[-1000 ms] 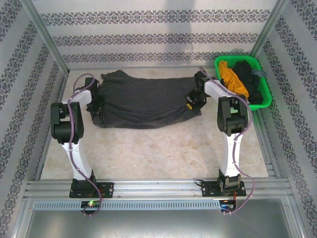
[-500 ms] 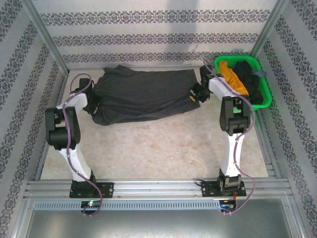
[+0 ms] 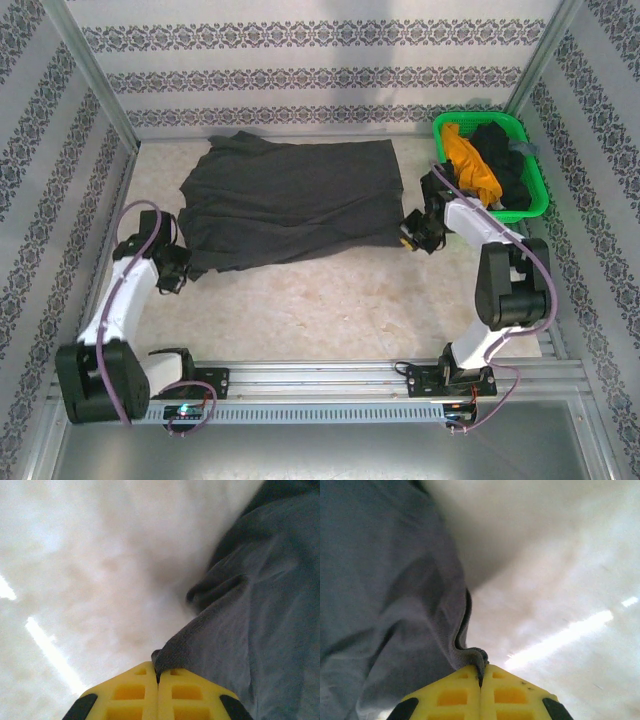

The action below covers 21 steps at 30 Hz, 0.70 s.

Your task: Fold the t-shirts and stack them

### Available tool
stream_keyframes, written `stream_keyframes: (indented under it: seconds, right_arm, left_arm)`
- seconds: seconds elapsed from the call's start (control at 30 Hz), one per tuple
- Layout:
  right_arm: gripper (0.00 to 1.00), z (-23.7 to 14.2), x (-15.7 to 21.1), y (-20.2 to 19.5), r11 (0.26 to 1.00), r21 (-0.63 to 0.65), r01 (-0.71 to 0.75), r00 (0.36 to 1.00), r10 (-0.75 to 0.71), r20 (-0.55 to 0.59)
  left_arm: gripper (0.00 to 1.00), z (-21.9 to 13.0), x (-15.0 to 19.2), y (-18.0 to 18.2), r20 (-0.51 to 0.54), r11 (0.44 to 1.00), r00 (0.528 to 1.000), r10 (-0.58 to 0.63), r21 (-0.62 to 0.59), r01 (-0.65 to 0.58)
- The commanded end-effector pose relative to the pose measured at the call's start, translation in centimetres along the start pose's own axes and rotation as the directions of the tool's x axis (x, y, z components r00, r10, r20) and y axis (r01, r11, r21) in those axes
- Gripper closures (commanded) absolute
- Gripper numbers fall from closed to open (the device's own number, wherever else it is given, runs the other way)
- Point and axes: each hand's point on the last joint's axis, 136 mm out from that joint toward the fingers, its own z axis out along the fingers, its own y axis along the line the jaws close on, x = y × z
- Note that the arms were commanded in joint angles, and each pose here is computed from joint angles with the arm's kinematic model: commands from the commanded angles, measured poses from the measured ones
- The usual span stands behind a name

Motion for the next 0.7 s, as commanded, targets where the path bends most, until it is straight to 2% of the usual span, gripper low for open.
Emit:
stream_keyframes:
  seconds: [0.0,0.13,0.3,0.47,0.57,0.67]
  right_arm:
    - [1.0,-0.7,1.5,-3.0,0.998,0.046,0.032,0.999,-0.033,0.017]
    - [1.0,-1.3,2.4,-5.8,0.994,0.093,0.06,0.997,-0.064,0.037]
    - [1.0,-1.1,3.2,-8.2,0.987,0.135,0.088,0.996,-0.091,0.021]
    - [1.0,-0.8,3.5,-9.8,0.982,0.162,0.096,0.995,-0.097,-0.001]
    - [1.0,-0.4,3.8,-10.4,0.981,0.163,0.105,0.994,-0.102,-0.023]
    - [1.0,0.0,4.2,-10.3,0.983,0.147,0.108,0.994,-0.103,-0.042]
  left_arm:
    - [1.0,-2.1,2.1,5.9,-0.017,0.99,1.0,-0.022,-0.138,0.019]
    - [1.0,-3.8,3.5,9.1,-0.02,0.985,1.0,-0.022,-0.169,0.018]
    - [1.0,-4.0,6.4,11.8,-0.11,0.984,0.992,-0.065,-0.169,0.046]
    - [1.0,-4.8,7.5,13.0,-0.137,0.988,0.989,-0.051,-0.154,0.029]
    - [1.0,-4.2,8.2,13.6,-0.181,0.982,0.983,-0.022,-0.189,-0.013]
    - [1.0,-3.7,8.0,13.8,-0.17,0.981,0.985,-0.029,-0.195,-0.004]
